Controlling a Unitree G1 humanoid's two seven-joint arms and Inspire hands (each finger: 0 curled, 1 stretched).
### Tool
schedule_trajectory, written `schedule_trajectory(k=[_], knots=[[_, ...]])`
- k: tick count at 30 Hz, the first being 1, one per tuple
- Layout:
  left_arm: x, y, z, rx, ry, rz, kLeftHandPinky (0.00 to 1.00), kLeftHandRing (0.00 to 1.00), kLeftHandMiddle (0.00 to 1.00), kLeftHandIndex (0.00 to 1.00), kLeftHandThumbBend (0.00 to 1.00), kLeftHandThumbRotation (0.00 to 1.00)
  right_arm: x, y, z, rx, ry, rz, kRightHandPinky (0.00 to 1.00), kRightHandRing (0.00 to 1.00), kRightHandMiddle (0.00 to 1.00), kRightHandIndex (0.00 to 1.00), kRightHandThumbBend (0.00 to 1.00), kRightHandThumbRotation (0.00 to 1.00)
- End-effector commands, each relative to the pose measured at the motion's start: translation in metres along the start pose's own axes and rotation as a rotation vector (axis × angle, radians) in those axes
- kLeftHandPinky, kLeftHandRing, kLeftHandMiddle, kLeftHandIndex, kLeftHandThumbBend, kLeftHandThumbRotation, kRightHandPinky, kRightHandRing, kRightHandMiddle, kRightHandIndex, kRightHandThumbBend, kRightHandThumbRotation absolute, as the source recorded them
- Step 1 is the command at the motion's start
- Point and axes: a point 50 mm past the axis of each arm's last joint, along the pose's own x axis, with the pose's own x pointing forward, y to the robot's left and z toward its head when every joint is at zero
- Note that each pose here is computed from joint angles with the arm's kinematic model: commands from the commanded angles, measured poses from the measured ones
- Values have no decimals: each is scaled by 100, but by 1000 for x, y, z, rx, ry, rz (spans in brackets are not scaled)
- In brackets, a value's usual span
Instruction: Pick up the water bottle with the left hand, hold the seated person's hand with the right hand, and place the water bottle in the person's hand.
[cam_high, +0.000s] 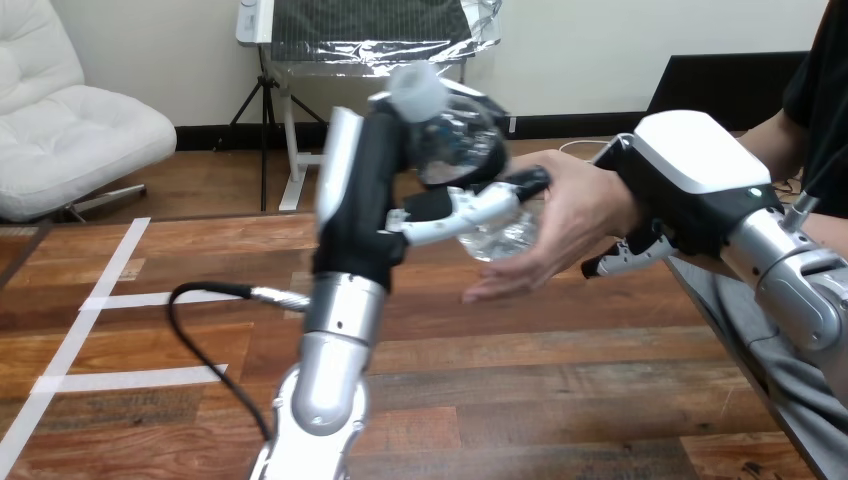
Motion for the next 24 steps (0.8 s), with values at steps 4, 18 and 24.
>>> schedule_trajectory(k=[4, 18, 24], knots=[[20, -29, 22, -112, -79, -12, 39, 39, 42, 48, 61, 0, 5, -30, 8, -27, -35, -101, 11, 16, 22, 25, 82, 0], [18, -54, 23, -141, -62, -50, 37, 39, 43, 47, 62, 0, 4, -33, 12, -10, -47, -112, 11, 16, 22, 25, 82, 0], [16, -62, 23, -152, -55, -63, 37, 40, 43, 47, 62, 0, 4, -33, 12, 1, -46, -112, 11, 16, 22, 25, 80, 0]])
